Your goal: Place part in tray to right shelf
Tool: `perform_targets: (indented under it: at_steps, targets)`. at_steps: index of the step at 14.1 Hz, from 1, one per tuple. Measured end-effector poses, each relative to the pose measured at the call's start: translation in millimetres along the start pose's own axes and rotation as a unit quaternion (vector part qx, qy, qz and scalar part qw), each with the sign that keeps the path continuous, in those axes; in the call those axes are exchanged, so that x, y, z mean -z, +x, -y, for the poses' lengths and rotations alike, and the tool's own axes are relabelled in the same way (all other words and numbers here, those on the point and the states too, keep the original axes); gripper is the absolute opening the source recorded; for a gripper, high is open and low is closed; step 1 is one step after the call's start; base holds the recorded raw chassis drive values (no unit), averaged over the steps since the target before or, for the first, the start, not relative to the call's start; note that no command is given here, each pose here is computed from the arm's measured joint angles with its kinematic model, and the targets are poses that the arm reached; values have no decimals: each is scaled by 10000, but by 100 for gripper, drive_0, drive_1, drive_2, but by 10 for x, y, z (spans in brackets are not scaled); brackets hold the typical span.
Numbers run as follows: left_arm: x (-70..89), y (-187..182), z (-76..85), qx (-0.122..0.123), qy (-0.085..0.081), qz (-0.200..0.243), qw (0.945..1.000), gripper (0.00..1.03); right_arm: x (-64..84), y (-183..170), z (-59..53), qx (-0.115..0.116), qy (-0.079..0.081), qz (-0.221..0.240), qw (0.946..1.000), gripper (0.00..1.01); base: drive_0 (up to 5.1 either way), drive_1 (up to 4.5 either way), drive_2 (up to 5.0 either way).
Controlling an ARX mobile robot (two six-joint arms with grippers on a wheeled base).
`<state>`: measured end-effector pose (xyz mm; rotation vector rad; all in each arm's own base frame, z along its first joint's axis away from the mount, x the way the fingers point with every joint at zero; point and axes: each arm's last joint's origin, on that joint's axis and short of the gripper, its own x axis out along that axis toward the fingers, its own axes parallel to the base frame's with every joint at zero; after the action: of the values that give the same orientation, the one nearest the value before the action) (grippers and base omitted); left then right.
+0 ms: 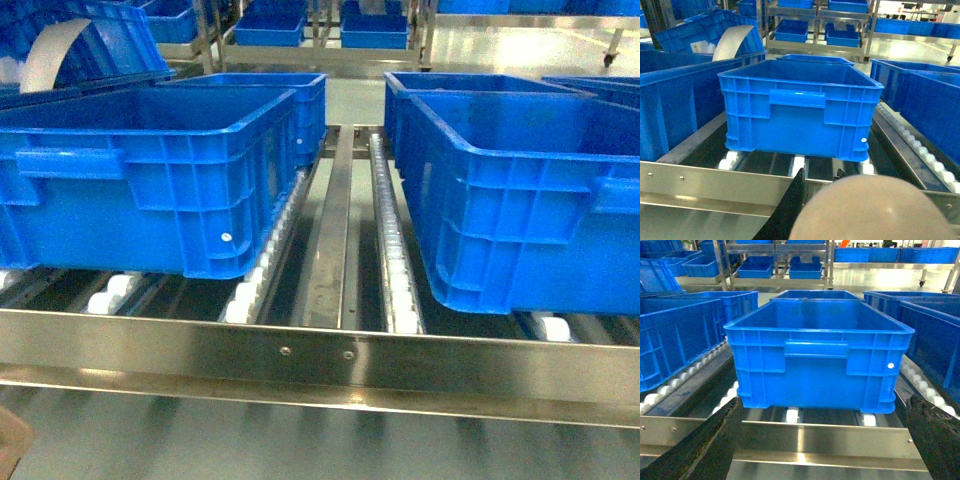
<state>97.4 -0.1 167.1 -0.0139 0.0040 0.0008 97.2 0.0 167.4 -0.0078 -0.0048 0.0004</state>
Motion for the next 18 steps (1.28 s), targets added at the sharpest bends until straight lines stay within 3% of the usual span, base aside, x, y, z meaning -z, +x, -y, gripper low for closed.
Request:
perform_targets:
  at_steps: [18]
  targets:
    - [-1, 0, 1, 15, 15, 4, 10000, 12, 1, 0, 0, 4, 0, -6, 10000, 98, 427, -388, -19]
